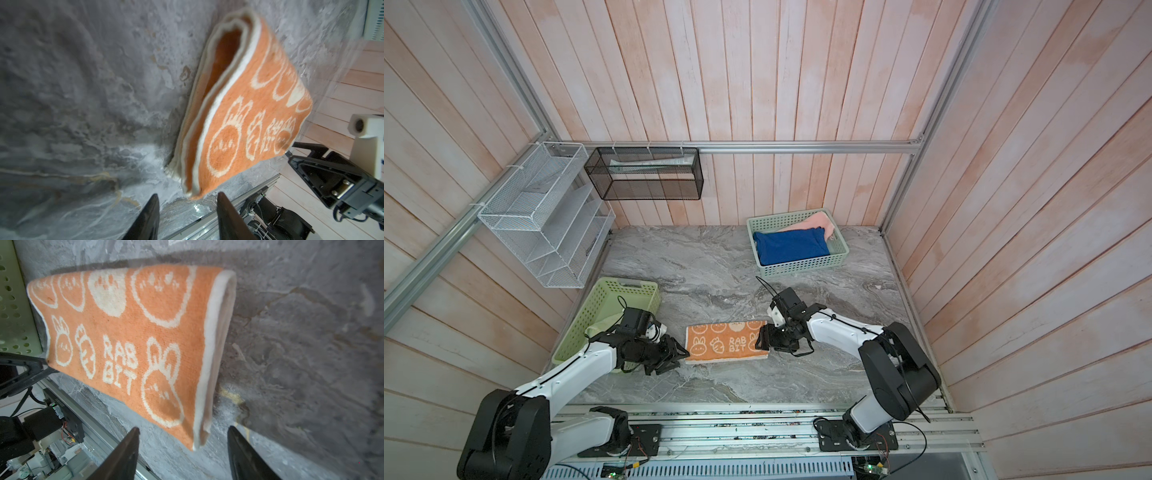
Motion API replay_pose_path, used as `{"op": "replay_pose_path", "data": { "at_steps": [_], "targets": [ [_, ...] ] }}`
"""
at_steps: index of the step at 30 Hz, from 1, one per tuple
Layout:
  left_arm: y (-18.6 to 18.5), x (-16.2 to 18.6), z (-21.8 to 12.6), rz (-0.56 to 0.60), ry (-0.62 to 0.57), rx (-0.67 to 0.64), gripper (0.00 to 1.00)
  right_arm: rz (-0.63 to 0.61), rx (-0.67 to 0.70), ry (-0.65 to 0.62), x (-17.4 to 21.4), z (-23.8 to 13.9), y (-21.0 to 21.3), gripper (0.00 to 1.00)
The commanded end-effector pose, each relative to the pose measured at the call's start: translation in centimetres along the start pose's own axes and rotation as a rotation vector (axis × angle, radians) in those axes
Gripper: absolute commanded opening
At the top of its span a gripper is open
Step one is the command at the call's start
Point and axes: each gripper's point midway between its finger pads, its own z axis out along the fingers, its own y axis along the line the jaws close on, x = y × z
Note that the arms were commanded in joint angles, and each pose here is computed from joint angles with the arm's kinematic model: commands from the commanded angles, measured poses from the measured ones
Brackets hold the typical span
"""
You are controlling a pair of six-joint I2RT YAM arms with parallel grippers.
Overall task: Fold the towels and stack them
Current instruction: 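Carry the orange towel to the mint-green basket with the right gripper while the left releases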
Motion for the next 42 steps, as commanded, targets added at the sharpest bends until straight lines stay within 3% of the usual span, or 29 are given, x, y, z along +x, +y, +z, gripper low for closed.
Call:
{"op": "replay_pose_path", "data": {
  "at_steps": [1, 5, 7, 9, 12, 14, 22, 29, 37, 42],
  "targets": [
    [-1.2, -2.4, -0.2, 0.063, -0.047, 0.003, 0.47, 0.023, -0.002, 0.002, -0.7, 0.9, 0.0, 0.71],
    [-1.5, -3.2, 1.1, 0.07, -0.025, 0.025, 0.47, 0.037, -0.007, 0.008, -1.0, 1.9, 0.2, 0.71],
    [-1.3, -3.1, 1.9, 0.06, -0.004, 0.041, 0.47, 0.043, -0.015, 0.013, -1.2, 2.5, 0.3, 0.67],
    [-0.9, -2.8, 2.4, 0.052, 0.01, 0.05, 0.47, 0.048, -0.022, 0.01, -1.6, 3.3, 0.2, 0.51],
    [-0.6, -2.5, 2.5, 0.05, 0.013, 0.049, 0.47, 0.042, -0.025, 0.001, -2.6, 4.0, 0.5, 0.15],
    [-0.5, -2.5, 2.1, 0.056, 0.0, 0.04, 0.47, 0.013, -0.016, -0.016, -3.6, 3.7, 1.2, 0.01],
    [-0.2, -4.1, -0.3, 0.064, -0.081, 0.035, 0.47, -0.199, 0.136, -0.149, -10.3, -1.2, 4.4, 0.0],
    [-1.7, -6.5, -1.2, 0.093, -0.116, 0.057, 0.47, -0.304, 0.198, -0.324, -21.3, -8.4, 5.7, 0.0],
    [-3.5, -8.9, -0.8, 0.093, -0.119, 0.094, 0.46, -0.356, 0.231, -0.502, -34.2, -14.3, 3.5, 0.0],
    [-3.6, -9.7, -0.3, 0.089, -0.102, 0.084, 0.46, -0.274, 0.171, -0.578, -37.7, -17.0, -0.2, 0.0]
  ]
}}
